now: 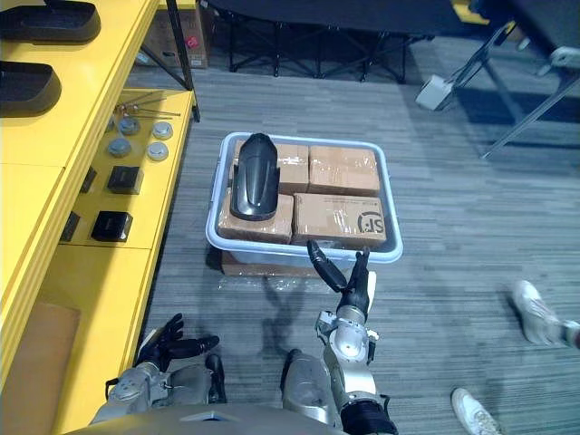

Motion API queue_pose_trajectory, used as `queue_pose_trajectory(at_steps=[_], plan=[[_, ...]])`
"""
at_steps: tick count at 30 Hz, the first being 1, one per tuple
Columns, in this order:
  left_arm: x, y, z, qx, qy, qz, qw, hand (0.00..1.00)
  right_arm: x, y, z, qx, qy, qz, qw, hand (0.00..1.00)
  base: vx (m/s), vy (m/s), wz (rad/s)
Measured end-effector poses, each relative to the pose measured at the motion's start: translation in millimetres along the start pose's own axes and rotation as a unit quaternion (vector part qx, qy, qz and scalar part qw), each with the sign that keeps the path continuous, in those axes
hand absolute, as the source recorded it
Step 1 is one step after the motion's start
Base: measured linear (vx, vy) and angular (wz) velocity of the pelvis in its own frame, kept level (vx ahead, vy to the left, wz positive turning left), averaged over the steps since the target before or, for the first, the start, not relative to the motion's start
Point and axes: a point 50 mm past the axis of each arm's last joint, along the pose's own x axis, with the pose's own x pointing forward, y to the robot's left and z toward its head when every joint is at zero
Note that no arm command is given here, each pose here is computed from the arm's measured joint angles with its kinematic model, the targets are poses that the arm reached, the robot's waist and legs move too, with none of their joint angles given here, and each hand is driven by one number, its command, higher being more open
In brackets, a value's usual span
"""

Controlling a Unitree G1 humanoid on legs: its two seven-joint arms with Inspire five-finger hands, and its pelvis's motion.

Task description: Walk over and take three plastic housings, then place them on the shelf

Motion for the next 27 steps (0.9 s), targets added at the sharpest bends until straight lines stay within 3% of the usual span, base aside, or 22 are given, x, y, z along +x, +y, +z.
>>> queue_pose_trajectory(at_steps=[7, 14, 22, 27], plan=[[-2, 6, -4, -0.064, -0.001, 0.032, 0.997, 1.00, 1, -4, 0, -0.004, 0.007, 0.028, 1.000, 1.00, 0.11, -0.109, 0.28], [-9, -7, -23, -0.164, 0.024, 0.061, 0.984, 1.00, 6, -40, 17, 0.033, -0.015, -0.040, 0.999, 1.00, 0.31, -0.209, 0.75], [-7, -13, -18, -0.146, 0.013, 0.022, 0.989, 1.00, 24, -91, 31, 0.034, -0.019, -0.167, 0.985, 1.00, 0.10, -0.008, 1.05], [-2, -6, -9, -0.121, 0.010, 0.016, 0.992, 1.00, 33, -67, 31, 0.020, 0.016, -0.152, 0.988, 1.00, -0.03, 0.175, 0.09]])
